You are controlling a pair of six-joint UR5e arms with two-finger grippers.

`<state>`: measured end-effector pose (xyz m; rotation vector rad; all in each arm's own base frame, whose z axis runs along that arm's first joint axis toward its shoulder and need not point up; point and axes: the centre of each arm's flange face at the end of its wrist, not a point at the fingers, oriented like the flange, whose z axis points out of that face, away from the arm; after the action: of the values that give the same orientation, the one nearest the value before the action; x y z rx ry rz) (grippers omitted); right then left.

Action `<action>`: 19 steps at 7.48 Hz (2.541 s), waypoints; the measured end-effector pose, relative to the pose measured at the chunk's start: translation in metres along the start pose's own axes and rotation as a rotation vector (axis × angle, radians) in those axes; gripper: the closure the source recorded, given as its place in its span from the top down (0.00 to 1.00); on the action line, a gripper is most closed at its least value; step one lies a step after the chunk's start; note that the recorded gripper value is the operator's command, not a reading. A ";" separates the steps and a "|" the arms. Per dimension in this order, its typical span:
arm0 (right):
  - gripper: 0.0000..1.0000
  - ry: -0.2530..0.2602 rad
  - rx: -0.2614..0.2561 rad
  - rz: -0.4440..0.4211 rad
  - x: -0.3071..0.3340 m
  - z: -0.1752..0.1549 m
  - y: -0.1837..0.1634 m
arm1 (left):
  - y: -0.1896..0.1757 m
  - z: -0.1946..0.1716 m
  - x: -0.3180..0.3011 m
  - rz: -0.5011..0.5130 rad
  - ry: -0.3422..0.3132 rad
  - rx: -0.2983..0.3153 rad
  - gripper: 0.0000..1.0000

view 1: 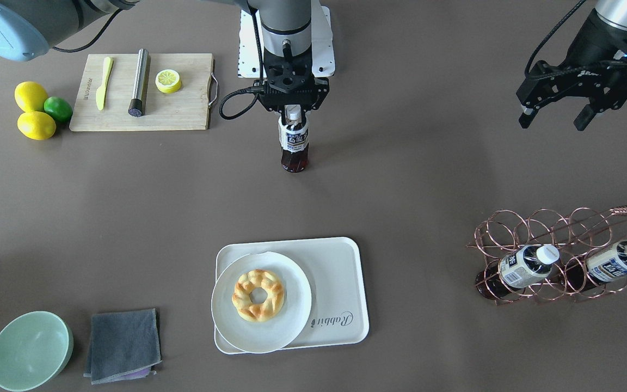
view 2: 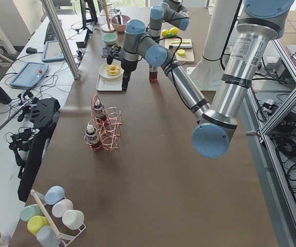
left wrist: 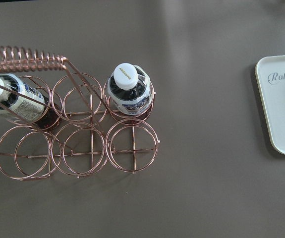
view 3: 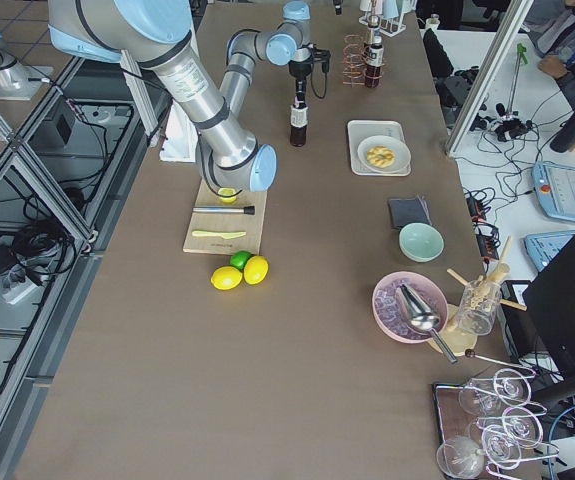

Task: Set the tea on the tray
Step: 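Lower the right gripper onto the tea bottle and grasp it, then lift the bottle with the right gripper and lower it onto the tray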

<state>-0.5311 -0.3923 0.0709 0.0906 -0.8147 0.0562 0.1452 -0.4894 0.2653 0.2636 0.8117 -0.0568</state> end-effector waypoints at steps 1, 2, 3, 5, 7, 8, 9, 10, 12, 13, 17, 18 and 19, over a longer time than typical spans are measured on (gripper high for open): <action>0.00 0.001 0.000 0.000 -0.004 -0.006 0.000 | 0.000 0.000 0.000 -0.010 0.000 0.000 0.97; 0.00 0.003 0.001 -0.003 -0.009 -0.014 -0.002 | 0.001 0.001 -0.001 -0.014 -0.002 -0.002 0.97; 0.00 0.008 0.003 -0.009 -0.014 -0.024 -0.006 | 0.005 0.003 -0.007 -0.017 -0.008 -0.008 0.97; 0.00 0.015 0.028 -0.030 -0.008 -0.044 -0.032 | 0.028 0.001 -0.042 -0.028 -0.018 0.000 0.97; 0.00 0.032 0.038 -0.026 -0.011 -0.058 -0.085 | 0.062 -0.003 -0.109 -0.017 -0.011 0.025 0.97; 0.00 0.030 0.039 -0.012 -0.029 -0.064 -0.122 | 0.078 -0.005 -0.146 -0.003 0.001 0.022 0.97; 0.00 0.011 0.044 0.000 -0.047 -0.061 -0.161 | 0.094 -0.007 -0.183 0.024 -0.007 0.018 0.97; 0.00 0.009 0.046 0.015 -0.055 -0.055 -0.195 | 0.104 -0.011 -0.216 0.052 -0.027 0.020 0.97; 0.00 0.015 0.043 0.014 -0.068 -0.030 -0.253 | 0.111 -0.022 -0.254 0.072 -0.039 0.035 0.97; 0.00 0.010 0.048 0.010 -0.072 -0.017 -0.269 | 0.112 -0.026 -0.260 0.071 -0.033 0.039 0.97; 0.00 0.016 0.054 0.008 -0.075 0.007 -0.287 | 0.116 -0.024 -0.267 0.074 -0.025 0.046 0.97; 0.00 0.015 0.059 0.006 -0.074 0.010 -0.288 | 0.118 -0.020 -0.271 0.079 -0.012 0.050 0.97; 0.09 0.014 0.063 0.004 -0.074 0.013 -0.289 | 0.119 -0.014 -0.275 0.083 0.009 0.050 0.97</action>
<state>-0.5665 -0.6817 0.0083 0.1473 -0.7996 0.0863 -0.0365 -0.3848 0.4801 0.3444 0.8084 0.0017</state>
